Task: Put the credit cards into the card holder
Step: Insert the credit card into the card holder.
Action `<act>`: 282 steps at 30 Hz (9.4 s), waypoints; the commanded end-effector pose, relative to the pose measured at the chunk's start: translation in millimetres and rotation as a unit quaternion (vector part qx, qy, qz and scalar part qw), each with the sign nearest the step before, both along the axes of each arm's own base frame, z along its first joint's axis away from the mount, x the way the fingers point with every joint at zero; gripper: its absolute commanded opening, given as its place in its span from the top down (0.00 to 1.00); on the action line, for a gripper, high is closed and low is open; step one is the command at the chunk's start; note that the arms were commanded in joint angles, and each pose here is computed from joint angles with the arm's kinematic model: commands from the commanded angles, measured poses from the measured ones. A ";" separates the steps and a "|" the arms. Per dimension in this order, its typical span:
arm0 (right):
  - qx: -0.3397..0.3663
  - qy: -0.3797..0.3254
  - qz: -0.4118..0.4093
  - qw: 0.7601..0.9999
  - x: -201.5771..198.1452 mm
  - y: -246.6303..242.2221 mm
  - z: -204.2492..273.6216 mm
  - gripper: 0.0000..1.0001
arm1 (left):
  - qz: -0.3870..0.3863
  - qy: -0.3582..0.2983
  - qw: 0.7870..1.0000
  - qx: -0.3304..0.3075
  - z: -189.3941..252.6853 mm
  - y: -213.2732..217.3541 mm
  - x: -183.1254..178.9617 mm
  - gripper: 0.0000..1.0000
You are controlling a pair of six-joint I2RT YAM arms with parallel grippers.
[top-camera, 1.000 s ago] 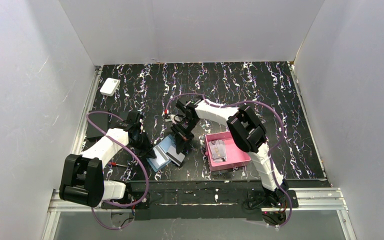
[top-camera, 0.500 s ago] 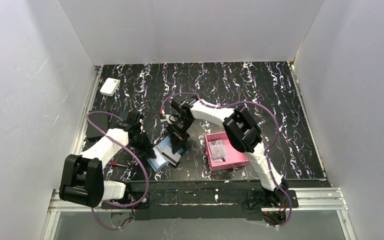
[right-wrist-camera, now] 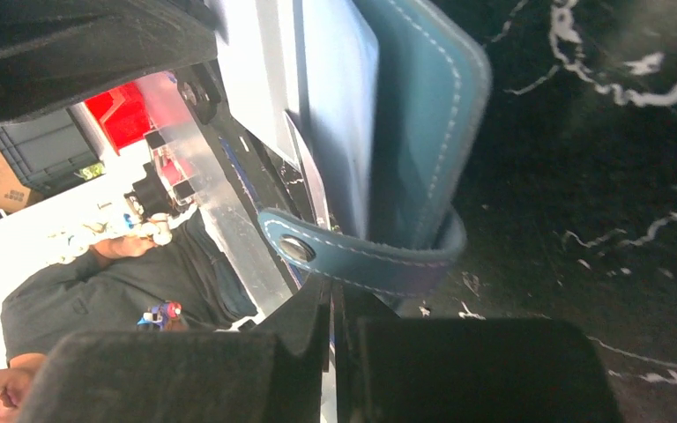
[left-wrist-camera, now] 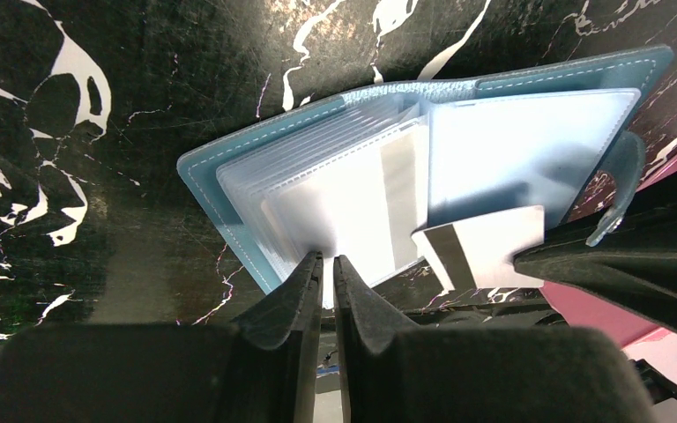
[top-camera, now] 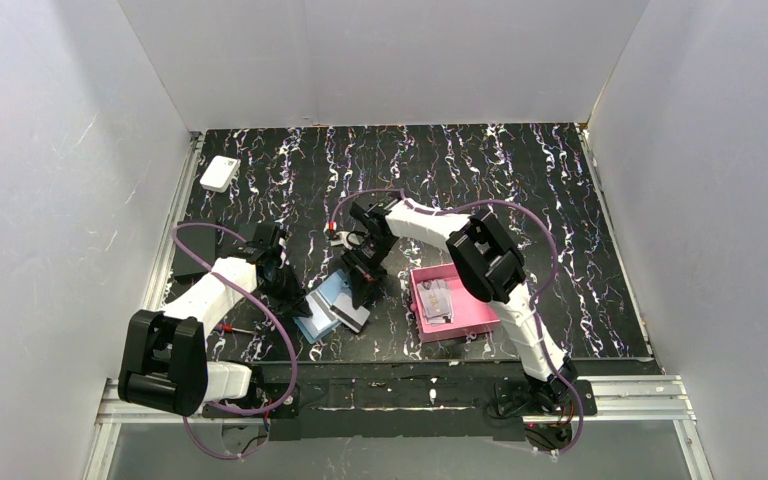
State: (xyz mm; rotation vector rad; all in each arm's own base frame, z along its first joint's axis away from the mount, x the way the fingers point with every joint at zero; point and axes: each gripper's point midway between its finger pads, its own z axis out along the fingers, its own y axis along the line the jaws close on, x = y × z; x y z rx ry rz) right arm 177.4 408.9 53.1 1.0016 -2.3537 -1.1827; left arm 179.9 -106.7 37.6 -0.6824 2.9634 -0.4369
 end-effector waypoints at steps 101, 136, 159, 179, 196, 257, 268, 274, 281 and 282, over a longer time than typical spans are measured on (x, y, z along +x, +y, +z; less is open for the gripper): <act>0.183 -0.111 -0.225 0.950 52.5 74.0 21.2 0.99 | 0.128 0.021 0.991 -0.019 -12.3 25.9 -22.0 0.47; 0.214 -0.028 -0.149 0.965 12.5 65.7 3.2 0.99 | 0.142 0.054 0.988 0.021 -32.1 37.3 -33.8 0.89; 0.066 0.019 -0.033 0.997 -16.6 39.0 -35.1 0.99 | 0.141 0.040 0.989 0.008 -26.7 33.8 -30.1 0.88; 0.003 0.026 -0.083 0.996 -23.3 37.2 -39.6 0.99 | 0.138 0.032 0.990 0.001 -25.5 31.9 -28.4 0.88; 0.028 0.011 -0.061 0.998 -11.0 55.5 -39.9 0.99 | 0.135 0.027 0.990 -0.007 -24.6 29.6 -27.2 0.88; 0.110 -0.107 -0.111 0.982 31.7 73.0 1.1 0.63 | 0.138 -0.001 0.990 -0.020 -3.0 26.5 -18.5 0.75; 0.097 -0.126 -0.096 0.983 25.5 62.0 10.0 0.51 | 0.135 -0.009 0.990 -0.028 -3.4 24.5 -18.0 0.72; 0.101 -0.112 -0.107 0.983 21.3 63.7 4.8 0.54 | 0.144 -0.025 0.989 -0.029 8.5 25.3 -15.1 0.67; 0.118 -0.087 -0.122 0.982 17.8 70.0 2.8 0.57 | 0.158 -0.026 0.987 -0.031 -0.1 25.1 -17.5 0.84; 0.125 -0.082 -0.127 0.981 17.9 72.2 5.3 0.58 | 0.158 -0.021 0.987 -0.032 -4.0 24.4 -18.3 0.88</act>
